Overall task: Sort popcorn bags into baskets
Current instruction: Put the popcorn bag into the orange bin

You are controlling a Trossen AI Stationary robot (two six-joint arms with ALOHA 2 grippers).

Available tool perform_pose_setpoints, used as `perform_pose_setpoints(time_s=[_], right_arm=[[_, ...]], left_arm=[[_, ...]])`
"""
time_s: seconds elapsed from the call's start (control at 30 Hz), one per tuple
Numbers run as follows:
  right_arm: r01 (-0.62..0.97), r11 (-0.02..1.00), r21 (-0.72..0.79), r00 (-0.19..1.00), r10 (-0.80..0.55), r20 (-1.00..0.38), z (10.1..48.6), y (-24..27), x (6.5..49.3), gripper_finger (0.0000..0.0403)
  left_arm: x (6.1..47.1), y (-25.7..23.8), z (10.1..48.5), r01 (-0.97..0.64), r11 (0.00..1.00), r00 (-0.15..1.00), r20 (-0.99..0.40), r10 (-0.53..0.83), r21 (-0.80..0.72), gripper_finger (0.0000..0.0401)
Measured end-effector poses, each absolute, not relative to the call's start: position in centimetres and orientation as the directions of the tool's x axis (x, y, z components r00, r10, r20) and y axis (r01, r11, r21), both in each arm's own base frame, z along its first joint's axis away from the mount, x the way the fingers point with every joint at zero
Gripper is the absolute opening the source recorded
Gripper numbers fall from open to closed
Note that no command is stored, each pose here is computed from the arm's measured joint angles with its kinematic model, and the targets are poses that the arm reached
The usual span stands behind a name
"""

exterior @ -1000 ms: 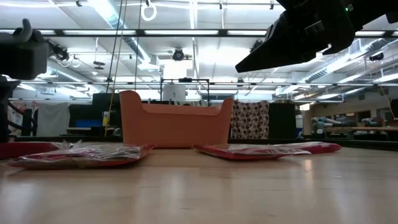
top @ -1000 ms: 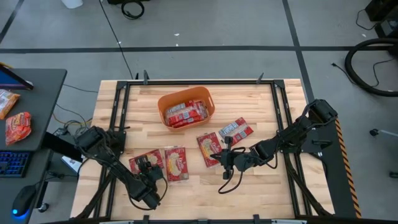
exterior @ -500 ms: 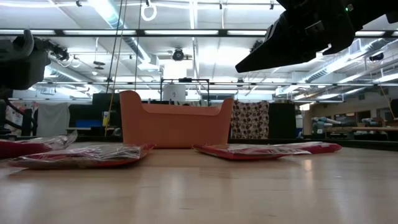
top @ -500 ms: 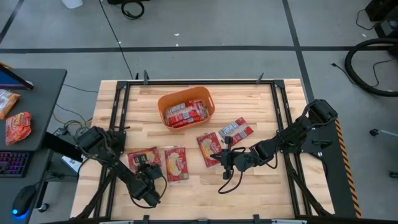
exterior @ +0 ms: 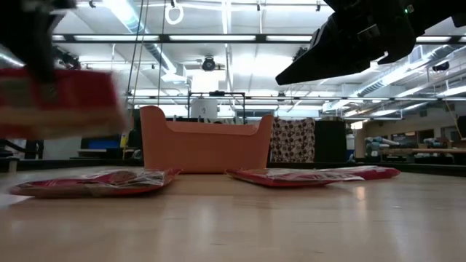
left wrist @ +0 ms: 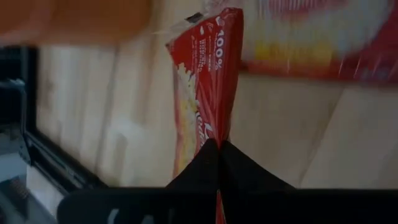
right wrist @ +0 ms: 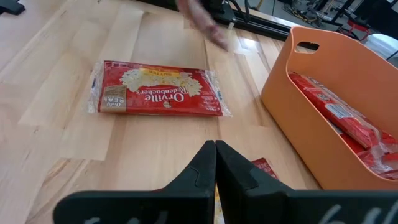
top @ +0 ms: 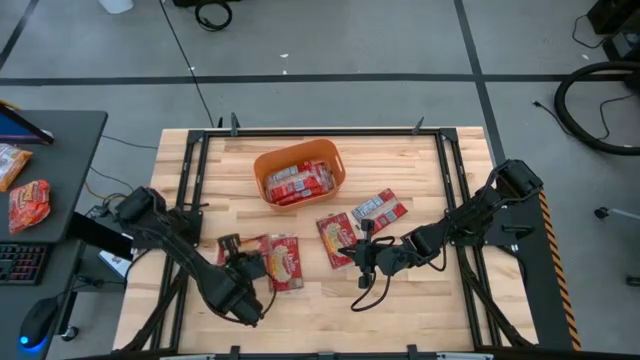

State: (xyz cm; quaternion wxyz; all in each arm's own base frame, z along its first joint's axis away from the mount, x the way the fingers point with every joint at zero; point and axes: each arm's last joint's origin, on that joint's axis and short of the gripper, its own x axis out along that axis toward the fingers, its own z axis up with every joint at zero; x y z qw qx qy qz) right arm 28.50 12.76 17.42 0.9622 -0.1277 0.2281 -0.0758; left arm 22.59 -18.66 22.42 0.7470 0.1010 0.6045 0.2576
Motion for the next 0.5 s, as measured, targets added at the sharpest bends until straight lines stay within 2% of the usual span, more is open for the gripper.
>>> perform_pose_setpoints(time_s=[0.17, 0.37, 0.5], right_arm=[[0.09, 0.956, -0.278, 0.886, -0.204, -0.416, 17.5, 12.7, 28.5, 0.001], [0.09, 0.957, -0.277, 0.887, -0.204, -0.414, 17.5, 12.7, 28.5, 0.001], [0.089, 0.956, -0.279, 0.887, -0.204, -0.414, 17.5, 12.7, 28.5, 0.001]], left_arm=[[24.3, -17.6, 25.8, -0.315, 0.842, 0.277, -0.806, 0.522, 0.437, 0.0003], [27.5, -15.6, 29.0, -0.342, 0.808, 0.411, -0.697, 0.588, 0.48, 0.0003], [29.7, -13.4, 30.0, -0.353, 0.773, 0.45, -0.628, 0.635, 0.528, 0.0003]])
